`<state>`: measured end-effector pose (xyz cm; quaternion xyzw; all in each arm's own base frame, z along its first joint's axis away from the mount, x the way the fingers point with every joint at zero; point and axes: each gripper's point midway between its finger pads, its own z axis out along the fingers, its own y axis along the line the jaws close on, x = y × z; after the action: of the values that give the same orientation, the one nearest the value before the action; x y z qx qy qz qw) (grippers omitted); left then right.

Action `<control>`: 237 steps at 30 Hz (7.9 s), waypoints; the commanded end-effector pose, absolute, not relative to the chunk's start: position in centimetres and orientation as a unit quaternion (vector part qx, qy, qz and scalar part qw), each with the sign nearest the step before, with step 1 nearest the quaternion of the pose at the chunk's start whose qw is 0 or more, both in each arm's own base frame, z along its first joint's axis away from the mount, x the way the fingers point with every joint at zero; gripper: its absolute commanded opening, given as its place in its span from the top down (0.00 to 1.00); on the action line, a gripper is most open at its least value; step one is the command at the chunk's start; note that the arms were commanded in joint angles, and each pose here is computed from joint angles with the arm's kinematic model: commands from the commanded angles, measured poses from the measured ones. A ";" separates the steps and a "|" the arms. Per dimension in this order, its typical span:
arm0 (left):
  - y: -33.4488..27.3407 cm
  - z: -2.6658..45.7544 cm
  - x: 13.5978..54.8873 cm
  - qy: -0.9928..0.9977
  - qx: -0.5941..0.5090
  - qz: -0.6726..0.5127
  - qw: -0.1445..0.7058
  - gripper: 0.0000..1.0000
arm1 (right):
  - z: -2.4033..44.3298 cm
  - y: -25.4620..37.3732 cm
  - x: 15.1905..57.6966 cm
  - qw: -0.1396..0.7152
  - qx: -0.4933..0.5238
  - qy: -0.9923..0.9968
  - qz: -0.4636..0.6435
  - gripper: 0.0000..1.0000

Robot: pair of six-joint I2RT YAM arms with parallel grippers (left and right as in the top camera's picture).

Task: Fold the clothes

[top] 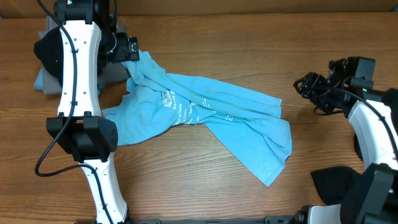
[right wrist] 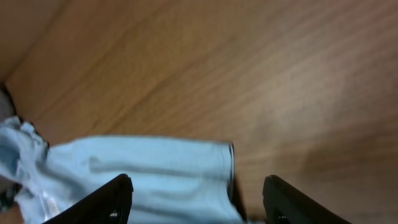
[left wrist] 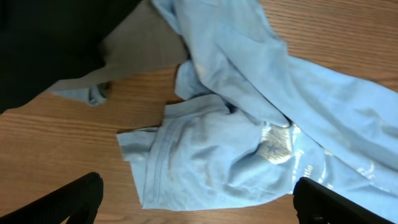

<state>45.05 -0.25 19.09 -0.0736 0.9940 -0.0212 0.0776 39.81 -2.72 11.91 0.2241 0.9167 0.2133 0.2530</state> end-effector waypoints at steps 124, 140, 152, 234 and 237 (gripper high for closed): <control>-2.1 21.0 46.6 0.990 0.018 -0.036 0.135 0.00 | 19.3 -9.3 18.3 0.090 0.522 0.847 -0.040 0.37; -4.5 14.1 40.6 0.996 0.018 -0.079 -0.040 0.00 | 21.8 -5.1 26.4 0.204 0.365 0.895 0.154 0.20; -8.7 3.7 42.0 0.992 0.111 -0.063 -0.006 0.00 | 22.3 -5.5 27.5 0.229 0.360 0.891 0.154 0.18; -6.4 12.9 46.5 0.993 -0.011 -0.114 0.004 0.50 | 18.7 -1.5 29.5 0.167 0.287 0.934 0.129 0.17; -5.1 12.2 43.6 0.997 -0.013 -0.059 -0.038 0.52 | 18.6 -1.5 29.0 0.157 0.289 0.936 0.128 0.16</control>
<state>46.11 -5.53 11.05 -0.0086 0.9949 -0.0982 -0.0187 28.98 -1.34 18.11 0.2910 0.9355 0.1320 0.1508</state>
